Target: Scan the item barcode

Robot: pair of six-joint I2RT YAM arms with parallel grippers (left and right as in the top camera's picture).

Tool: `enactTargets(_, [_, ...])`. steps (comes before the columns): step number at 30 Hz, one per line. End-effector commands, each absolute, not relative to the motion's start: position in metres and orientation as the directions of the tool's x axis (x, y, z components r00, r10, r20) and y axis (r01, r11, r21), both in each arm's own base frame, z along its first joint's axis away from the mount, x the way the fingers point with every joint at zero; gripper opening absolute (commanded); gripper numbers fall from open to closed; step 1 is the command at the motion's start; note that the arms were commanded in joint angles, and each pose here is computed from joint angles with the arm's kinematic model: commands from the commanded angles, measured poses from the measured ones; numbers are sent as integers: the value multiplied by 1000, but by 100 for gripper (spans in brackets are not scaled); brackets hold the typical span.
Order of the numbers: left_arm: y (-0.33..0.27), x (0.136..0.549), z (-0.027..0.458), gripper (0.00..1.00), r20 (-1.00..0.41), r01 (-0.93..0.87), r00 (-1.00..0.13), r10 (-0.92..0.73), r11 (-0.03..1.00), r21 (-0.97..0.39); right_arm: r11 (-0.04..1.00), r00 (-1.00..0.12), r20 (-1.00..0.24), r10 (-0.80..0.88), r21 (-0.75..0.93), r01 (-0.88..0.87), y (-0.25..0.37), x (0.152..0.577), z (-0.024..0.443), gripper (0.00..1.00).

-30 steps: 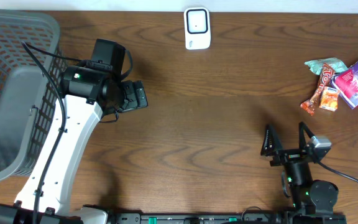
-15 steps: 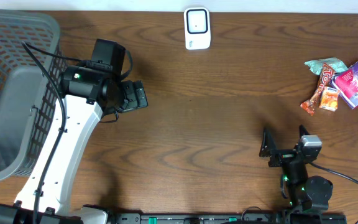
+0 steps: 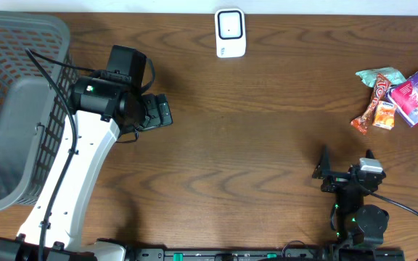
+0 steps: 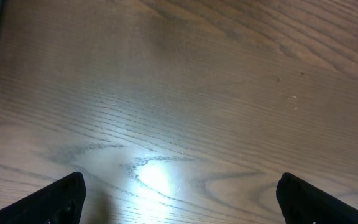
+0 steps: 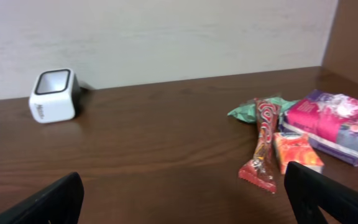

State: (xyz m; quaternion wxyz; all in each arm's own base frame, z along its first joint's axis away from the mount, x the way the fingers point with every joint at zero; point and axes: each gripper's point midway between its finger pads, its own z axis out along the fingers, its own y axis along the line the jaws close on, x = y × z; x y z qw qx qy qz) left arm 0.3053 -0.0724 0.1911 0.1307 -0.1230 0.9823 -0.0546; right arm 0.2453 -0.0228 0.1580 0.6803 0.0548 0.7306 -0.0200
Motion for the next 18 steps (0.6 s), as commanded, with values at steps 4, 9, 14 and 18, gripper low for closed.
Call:
enactTargets(4, [-69, 307, 191, 98, -250, -219, -937, -243, 968, -120, 997, -77, -997, 25, 19, 77, -17, 246, 156, 99])
enactTargets(9, [-69, 307, 191, 98, -250, -219, -937, -243, 968, -120, 1000, -79, -997, 3, 0, 29, -6, 246, 156, 99])
enactTargets(14, [-69, 307, 191, 98, -250, -219, -937, -243, 968, -120, 1000, -79, -997, 3, 2, 15, -3, 246, 156, 99])
enactTargets(18, [-69, 307, 191, 98, -250, -219, -937, -243, 968, -120, 1000, -79, -997, 3, 3, 9, -2, 246, 156, 99])
